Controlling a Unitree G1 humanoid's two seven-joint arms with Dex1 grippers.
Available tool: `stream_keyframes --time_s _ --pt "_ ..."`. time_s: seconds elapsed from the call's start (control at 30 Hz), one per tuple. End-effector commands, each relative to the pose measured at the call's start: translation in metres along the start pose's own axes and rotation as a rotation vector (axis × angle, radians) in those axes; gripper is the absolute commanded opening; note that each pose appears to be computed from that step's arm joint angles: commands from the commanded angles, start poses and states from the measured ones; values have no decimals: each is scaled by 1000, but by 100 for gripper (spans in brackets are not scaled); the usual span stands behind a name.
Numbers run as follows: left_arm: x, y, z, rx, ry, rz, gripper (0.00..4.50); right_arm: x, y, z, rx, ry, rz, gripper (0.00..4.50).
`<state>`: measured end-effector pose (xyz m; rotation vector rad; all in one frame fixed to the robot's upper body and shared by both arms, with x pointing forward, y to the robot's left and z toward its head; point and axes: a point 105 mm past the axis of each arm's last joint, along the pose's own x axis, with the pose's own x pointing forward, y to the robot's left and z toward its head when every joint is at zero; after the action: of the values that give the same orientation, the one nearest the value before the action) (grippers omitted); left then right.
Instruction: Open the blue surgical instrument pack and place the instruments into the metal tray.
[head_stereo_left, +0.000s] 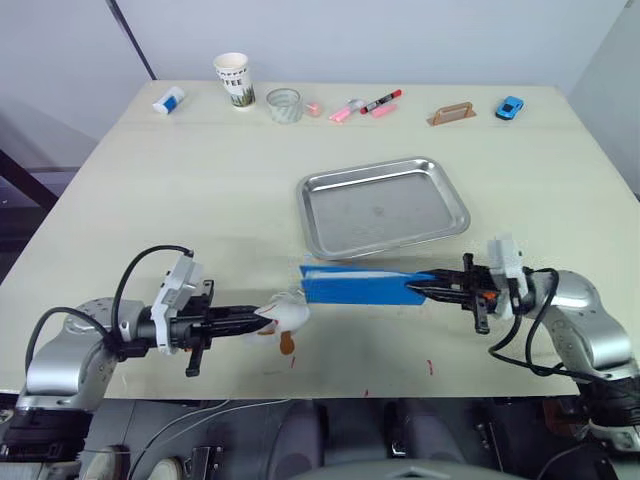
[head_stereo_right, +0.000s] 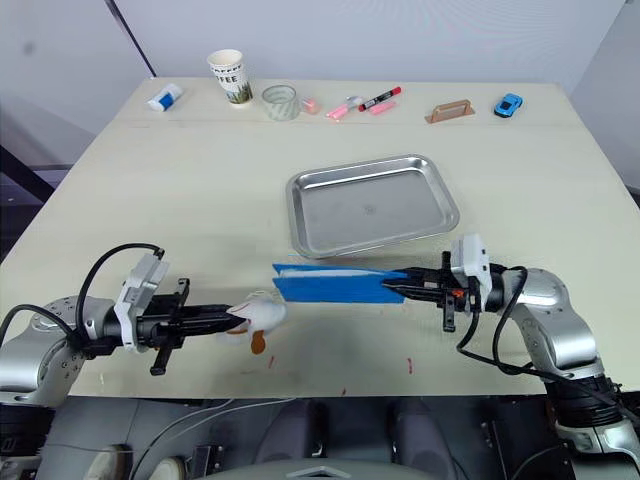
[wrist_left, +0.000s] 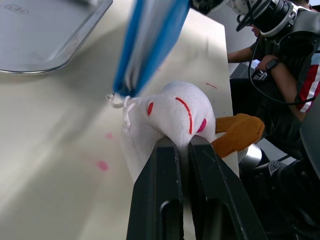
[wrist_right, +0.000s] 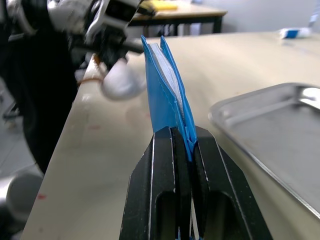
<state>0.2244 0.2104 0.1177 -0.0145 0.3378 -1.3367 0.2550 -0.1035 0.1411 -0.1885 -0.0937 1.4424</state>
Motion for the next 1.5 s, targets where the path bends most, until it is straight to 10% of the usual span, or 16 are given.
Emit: stream_keyframes --time_s 0.03,0.17,0.6,1.03,1.27,1.5 --pt "-2 -9 2 -13 21 -45 3 6 3 7 -87 5 38 0" --pt "-7 -10 -3 -38 57 -37 3 9 4 4 -75 7 32 0" --pt "-24 3 14 18 59 0 448 6 10 4 -32 2 20 0" --pt "18 35 37 269 -30 -24 448 11 11 0 -20 -6 23 0" --pt "26 44 40 294 -41 -53 216 12 12 0 -22 -6 22 0" --pt "36 35 38 268 -44 -141 216 13 13 -2 -23 -6 15 0"
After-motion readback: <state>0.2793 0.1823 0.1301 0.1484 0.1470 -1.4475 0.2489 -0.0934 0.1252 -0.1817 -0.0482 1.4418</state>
